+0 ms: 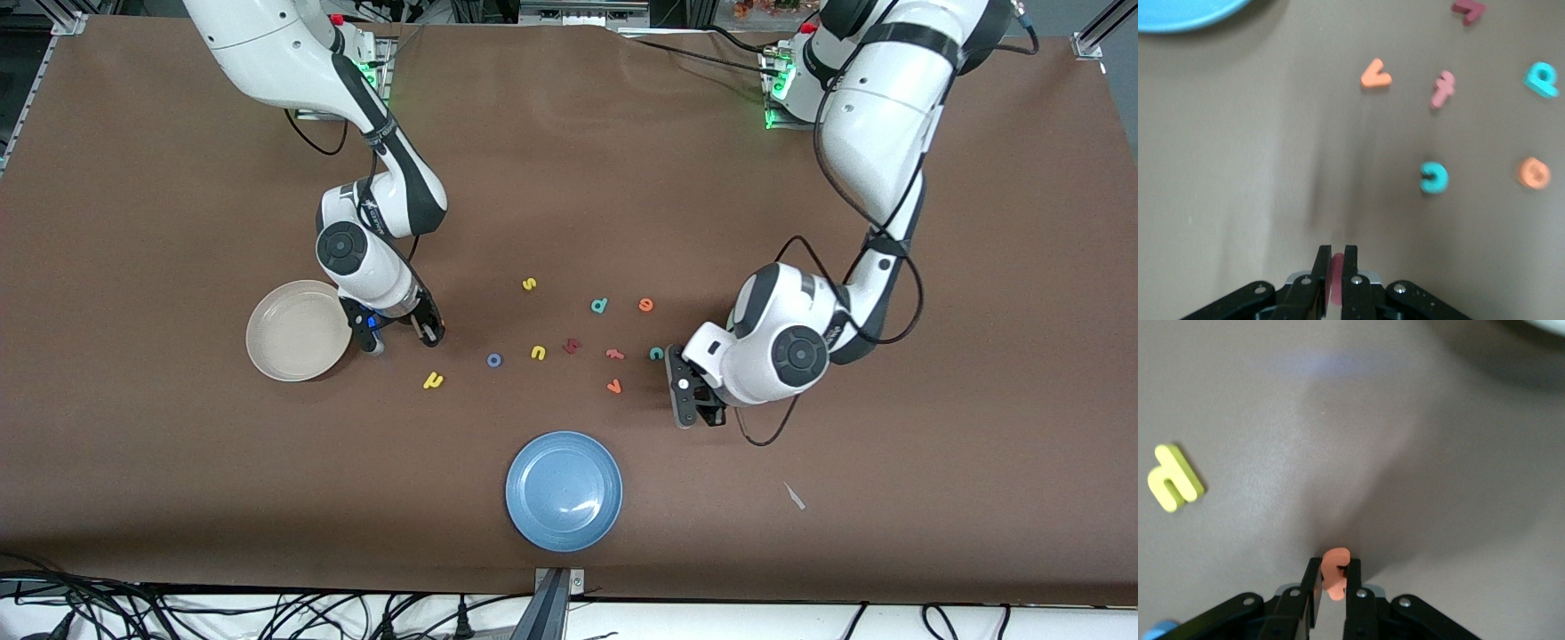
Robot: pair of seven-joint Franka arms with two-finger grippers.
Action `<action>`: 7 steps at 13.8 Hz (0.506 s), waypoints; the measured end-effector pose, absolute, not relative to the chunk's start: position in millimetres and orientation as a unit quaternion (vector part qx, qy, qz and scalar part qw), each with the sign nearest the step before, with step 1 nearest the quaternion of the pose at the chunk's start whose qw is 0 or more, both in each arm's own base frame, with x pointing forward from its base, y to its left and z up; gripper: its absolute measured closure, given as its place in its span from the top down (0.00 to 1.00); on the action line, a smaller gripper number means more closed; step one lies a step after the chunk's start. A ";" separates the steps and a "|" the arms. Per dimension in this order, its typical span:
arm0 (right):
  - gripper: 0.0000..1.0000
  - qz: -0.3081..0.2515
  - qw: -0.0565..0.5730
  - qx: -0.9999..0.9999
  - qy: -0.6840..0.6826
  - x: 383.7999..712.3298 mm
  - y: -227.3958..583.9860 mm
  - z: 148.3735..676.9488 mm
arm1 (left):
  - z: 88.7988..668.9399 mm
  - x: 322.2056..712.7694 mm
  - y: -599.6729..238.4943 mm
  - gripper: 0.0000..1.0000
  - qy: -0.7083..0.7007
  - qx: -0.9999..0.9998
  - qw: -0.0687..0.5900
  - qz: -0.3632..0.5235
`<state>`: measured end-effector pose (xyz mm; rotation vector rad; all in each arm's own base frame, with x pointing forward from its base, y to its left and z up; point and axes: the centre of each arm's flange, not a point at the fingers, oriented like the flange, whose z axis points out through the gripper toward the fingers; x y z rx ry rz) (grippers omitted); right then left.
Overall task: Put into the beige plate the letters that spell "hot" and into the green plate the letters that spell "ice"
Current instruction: 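Drop the red bar on the green plate while the right gripper drops orange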
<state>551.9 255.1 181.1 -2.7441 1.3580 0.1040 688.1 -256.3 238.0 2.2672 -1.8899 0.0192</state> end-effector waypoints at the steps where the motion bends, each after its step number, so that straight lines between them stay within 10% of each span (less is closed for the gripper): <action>1: 0.19 0.037 0.036 -0.909 0.414 553.4 253.3 184.5 | 246.3 687.0 -247.8 0.07 -0.635 0.766 0.095 -0.004; 7: 0.19 0.058 0.008 -0.968 0.244 575.5 175.2 243.1 | 245.6 641.4 -208.5 0.07 -0.638 0.763 0.073 -0.074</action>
